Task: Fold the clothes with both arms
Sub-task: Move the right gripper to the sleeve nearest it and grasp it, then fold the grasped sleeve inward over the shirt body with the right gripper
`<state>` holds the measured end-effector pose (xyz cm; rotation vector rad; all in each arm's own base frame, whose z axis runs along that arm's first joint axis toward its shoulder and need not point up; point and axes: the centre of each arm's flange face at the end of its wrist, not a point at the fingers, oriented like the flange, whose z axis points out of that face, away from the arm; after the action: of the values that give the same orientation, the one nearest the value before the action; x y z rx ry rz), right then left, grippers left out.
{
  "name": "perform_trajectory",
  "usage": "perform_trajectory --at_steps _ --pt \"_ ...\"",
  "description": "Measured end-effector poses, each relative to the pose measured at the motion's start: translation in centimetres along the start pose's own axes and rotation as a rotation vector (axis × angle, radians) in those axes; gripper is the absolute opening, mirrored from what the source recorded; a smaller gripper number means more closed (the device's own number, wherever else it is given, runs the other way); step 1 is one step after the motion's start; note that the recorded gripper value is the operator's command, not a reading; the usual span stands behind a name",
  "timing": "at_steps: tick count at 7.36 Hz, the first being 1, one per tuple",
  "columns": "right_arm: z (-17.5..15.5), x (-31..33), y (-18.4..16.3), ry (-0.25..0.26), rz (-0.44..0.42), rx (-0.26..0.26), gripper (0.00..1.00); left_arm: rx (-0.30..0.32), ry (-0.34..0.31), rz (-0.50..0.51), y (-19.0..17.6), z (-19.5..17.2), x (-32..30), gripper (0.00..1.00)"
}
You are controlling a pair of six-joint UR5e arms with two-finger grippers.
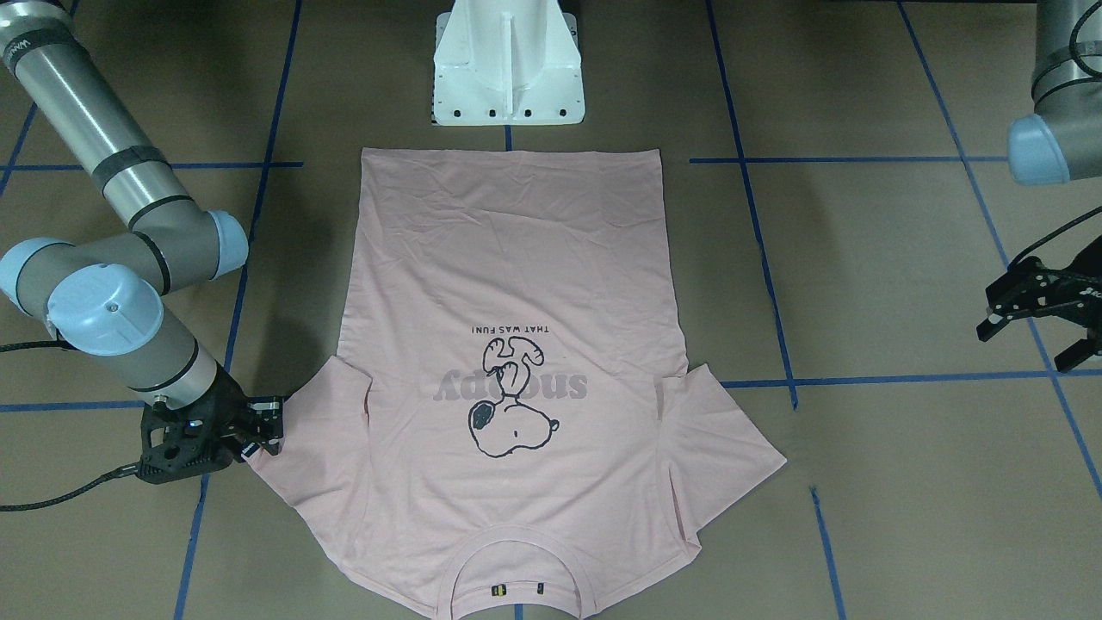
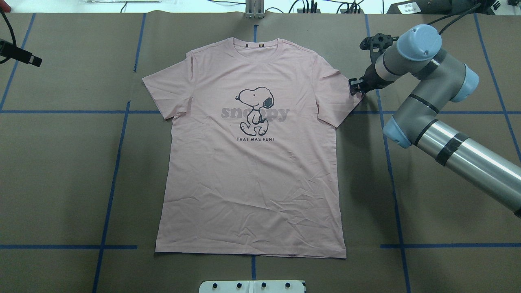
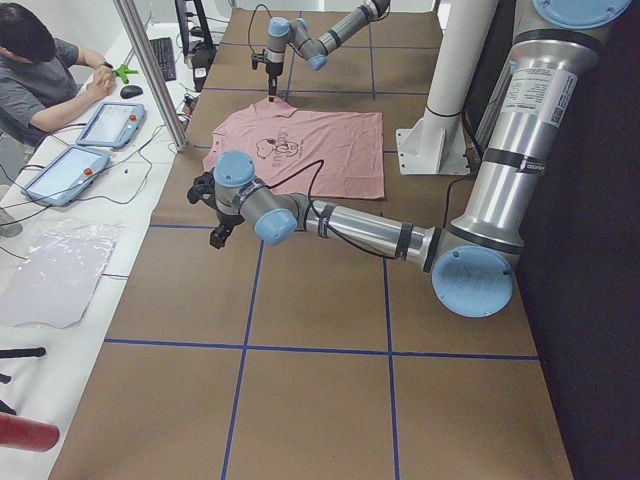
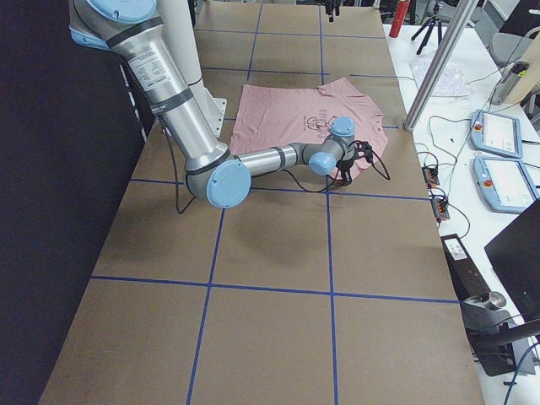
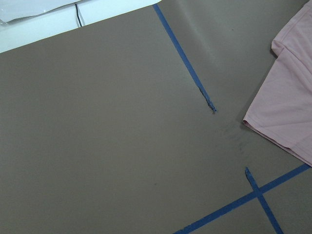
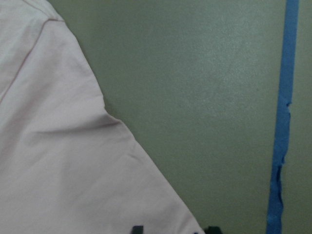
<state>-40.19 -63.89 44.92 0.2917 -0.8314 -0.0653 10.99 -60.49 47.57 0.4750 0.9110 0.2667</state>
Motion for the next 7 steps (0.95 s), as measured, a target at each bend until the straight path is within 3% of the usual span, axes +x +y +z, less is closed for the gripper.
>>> perform_trajectory --at_steps 4,7 --pt "-1.7 -2.7 -1.5 -0.037 -0.008 0.030 0.00 0.006 0.002 -0.001 -0.4 -0.1 0.3 0.99" --pt "-3.6 -10.9 -3.6 -0.109 0.003 0.061 0.00 0.013 0.004 0.003 -0.7 -0.5 0.6 0.99"
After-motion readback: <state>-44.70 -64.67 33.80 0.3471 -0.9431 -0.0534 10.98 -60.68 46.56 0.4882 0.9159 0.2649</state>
